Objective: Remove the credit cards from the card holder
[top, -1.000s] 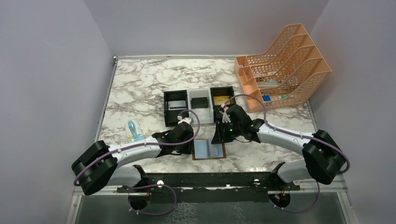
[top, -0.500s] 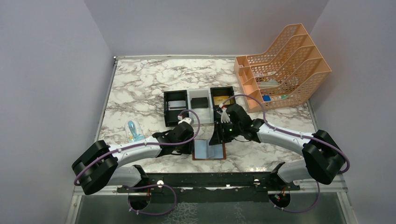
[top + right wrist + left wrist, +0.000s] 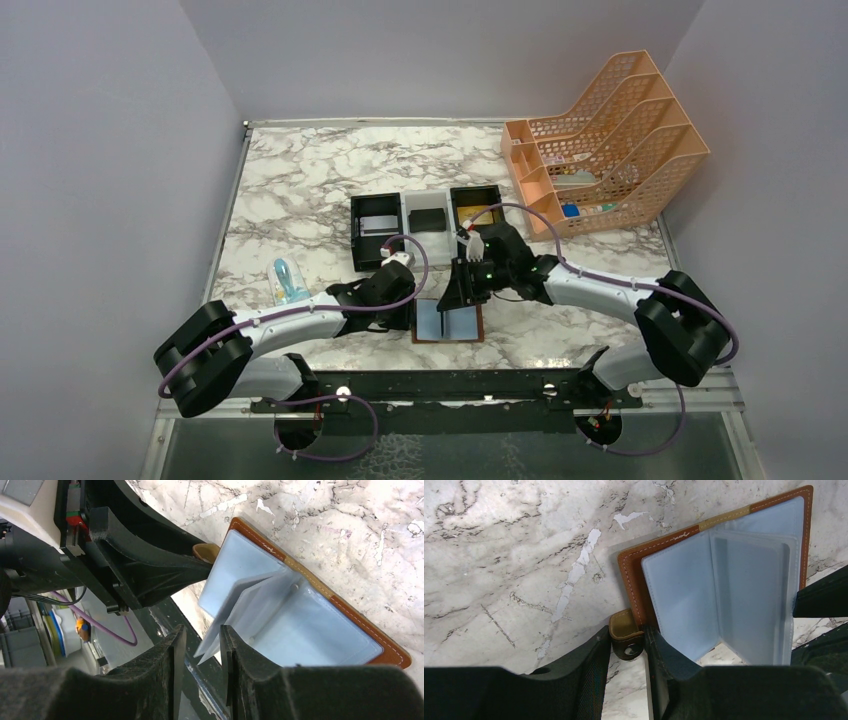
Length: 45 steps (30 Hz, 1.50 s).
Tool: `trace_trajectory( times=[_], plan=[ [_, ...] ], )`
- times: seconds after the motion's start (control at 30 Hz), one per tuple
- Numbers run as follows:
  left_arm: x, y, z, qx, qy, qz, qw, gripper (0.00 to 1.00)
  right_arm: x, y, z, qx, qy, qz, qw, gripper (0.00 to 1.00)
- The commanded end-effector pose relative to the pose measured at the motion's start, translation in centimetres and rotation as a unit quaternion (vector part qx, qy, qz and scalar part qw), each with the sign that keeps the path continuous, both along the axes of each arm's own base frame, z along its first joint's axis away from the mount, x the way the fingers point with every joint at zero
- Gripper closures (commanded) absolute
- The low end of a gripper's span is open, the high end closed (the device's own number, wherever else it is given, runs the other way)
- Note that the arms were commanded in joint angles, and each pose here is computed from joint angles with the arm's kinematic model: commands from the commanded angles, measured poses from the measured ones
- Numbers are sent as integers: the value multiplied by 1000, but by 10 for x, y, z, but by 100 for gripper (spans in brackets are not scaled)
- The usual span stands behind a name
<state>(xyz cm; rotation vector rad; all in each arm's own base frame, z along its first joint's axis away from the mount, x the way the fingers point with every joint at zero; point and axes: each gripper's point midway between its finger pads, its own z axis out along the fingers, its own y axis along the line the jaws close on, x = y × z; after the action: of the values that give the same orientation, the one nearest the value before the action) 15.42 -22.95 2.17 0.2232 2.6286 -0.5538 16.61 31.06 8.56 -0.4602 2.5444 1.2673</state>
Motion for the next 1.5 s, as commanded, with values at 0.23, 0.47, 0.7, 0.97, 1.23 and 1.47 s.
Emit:
trace_trajectory(
  times=[0.23,0.47,0.7,0.97,1.23,1.47],
  plan=[
    [-4,-3,2,-2,5,-6,1000,67,3,-19,-15,-53,-13,-35,998,68],
    [-4,-3,1,2,7,-7,1000,67,13,-51,-32,-132,-34,-97,986,68],
    [-5,1,8,0,0,2,1000,67,30,-71,-19,-158,-76,-157,972,64],
    [-5,9,25,-13,-17,16,1000,67,25,-32,13,-47,-82,-103,990,59],
    [-3,-2,55,-72,-39,18,996,67,2,4,19,58,-24,-32,997,51],
    [-2,-15,79,-143,-56,27,988,67,-7,10,-6,41,4,-7,999,57]
  ],
)
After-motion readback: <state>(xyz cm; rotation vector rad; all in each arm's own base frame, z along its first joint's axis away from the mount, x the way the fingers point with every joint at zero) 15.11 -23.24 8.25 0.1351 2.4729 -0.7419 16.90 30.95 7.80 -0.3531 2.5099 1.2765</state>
